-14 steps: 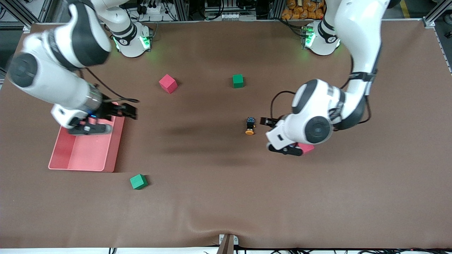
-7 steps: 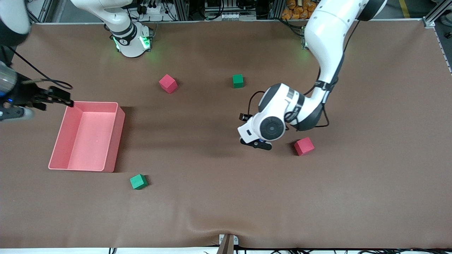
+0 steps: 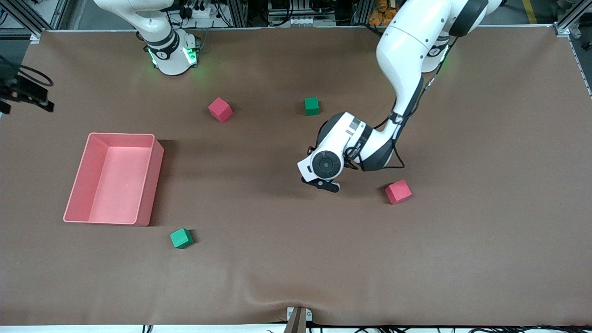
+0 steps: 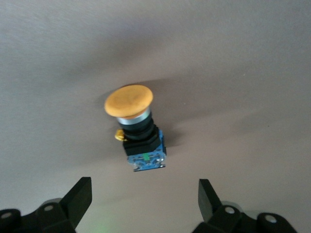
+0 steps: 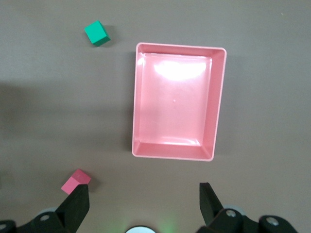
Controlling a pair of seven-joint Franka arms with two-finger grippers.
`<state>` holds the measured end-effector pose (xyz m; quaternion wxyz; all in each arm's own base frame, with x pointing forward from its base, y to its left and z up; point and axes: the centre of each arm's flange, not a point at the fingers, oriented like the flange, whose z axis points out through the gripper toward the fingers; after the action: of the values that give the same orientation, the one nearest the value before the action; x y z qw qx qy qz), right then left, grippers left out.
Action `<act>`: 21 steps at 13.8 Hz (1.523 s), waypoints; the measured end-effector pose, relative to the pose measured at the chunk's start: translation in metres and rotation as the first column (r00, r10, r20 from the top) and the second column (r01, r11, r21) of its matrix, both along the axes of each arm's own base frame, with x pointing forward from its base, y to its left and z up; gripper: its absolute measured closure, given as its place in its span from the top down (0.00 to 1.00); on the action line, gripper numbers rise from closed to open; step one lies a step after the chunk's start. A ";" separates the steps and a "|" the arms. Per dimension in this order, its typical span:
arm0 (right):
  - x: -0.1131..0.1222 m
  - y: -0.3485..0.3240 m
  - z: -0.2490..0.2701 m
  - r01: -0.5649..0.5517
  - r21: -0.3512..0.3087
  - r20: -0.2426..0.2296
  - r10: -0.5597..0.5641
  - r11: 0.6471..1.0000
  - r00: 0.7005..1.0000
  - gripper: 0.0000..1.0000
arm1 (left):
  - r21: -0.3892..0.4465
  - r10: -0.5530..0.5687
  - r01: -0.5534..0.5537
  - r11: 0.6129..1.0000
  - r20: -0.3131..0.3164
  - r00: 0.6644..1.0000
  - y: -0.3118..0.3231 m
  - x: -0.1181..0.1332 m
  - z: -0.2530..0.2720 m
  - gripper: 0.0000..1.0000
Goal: Place and upright button with both arms
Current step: 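Grasp the button base with the left gripper while the right gripper retracts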
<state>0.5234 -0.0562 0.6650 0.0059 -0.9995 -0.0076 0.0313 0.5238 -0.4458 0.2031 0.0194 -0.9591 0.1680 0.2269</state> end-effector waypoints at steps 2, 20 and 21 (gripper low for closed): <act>-0.005 -0.010 0.004 0.020 -0.001 0.005 -0.020 1.000 1.000 1.00 | 0.011 -0.007 0.007 1.000 -0.009 1.000 -0.003 -0.004 -0.012 0.91; -0.005 0.009 0.015 0.151 -0.010 0.013 -0.151 0.988 0.988 1.00 | 0.069 0.114 -0.115 0.991 0.021 0.993 0.003 0.001 -0.041 0.50; -0.005 0.011 0.015 0.149 -0.010 0.013 -0.149 0.989 0.989 1.00 | 0.072 0.122 -0.124 0.990 0.024 0.992 0.003 0.001 -0.040 0.41</act>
<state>0.5183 -0.0457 0.6803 0.0030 -0.9974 0.0672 0.0247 0.5247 -0.4429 0.1630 0.0423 -0.9684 0.0999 0.2244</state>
